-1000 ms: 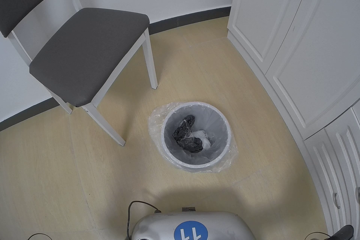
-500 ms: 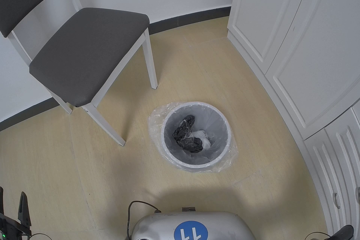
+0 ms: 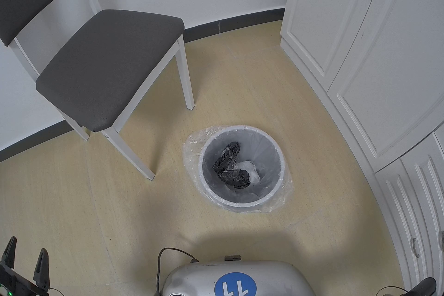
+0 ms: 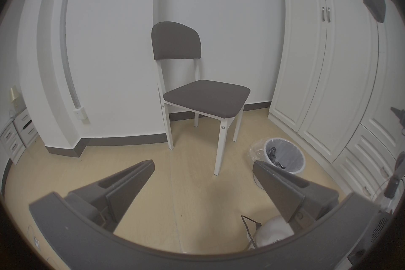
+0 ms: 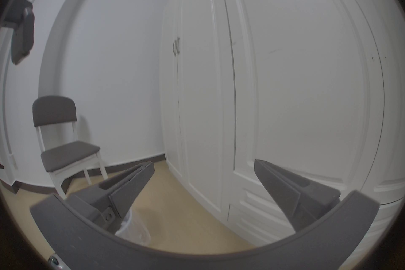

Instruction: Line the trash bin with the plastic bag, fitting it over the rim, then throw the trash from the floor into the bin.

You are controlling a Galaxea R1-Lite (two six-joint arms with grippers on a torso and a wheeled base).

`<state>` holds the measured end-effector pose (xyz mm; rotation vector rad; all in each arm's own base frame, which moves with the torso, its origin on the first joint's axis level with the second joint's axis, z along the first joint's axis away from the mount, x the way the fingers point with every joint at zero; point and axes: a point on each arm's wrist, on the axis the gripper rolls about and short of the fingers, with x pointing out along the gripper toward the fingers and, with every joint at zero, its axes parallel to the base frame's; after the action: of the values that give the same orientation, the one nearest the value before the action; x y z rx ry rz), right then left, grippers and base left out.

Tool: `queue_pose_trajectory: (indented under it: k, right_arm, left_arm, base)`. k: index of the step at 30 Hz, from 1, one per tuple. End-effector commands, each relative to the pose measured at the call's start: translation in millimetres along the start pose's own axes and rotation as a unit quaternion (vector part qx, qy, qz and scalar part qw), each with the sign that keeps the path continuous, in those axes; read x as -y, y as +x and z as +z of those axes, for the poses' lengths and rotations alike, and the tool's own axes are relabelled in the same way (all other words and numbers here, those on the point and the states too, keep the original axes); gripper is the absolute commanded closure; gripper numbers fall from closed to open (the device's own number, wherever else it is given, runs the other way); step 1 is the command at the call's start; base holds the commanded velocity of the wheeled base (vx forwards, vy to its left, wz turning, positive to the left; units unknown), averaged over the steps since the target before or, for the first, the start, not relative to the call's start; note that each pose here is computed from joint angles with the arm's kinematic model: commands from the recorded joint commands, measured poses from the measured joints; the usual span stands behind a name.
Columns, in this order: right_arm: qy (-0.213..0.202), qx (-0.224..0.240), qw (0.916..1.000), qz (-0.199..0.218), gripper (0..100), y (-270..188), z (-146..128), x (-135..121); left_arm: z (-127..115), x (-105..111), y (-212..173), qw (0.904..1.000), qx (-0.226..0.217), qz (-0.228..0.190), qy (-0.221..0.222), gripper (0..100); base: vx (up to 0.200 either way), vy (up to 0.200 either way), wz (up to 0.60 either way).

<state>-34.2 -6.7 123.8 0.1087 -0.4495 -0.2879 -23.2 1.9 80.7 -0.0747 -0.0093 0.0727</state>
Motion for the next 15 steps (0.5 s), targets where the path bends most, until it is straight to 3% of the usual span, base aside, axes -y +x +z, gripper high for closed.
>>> queue_pose_trajectory:
  k: [1, 12, 15]
  right_arm:
    - [-0.007, -0.031, 0.9995, 0.000, 0, -2, -11, 1]
    - [-0.043, -0.118, 0.9921, 0.008, 0, -4, -29, 2]
    - [-0.059, -0.162, 0.9849, 0.012, 0, -7, -38, 3]
  left_arm:
    - [0, 0, 1, 0.9999, -0.008, -0.008, 0.001, 0]
    - [-5, 2, 1, 0.9978, -0.008, -0.046, 0.047, 0]
    - [-5, 2, 1, 0.9981, -0.007, -0.045, 0.041, 0]
  base:
    - [0.000, 0.000, 0.00]
    - [0.000, 0.000, 0.00]
    - [0.000, 0.000, 0.00]
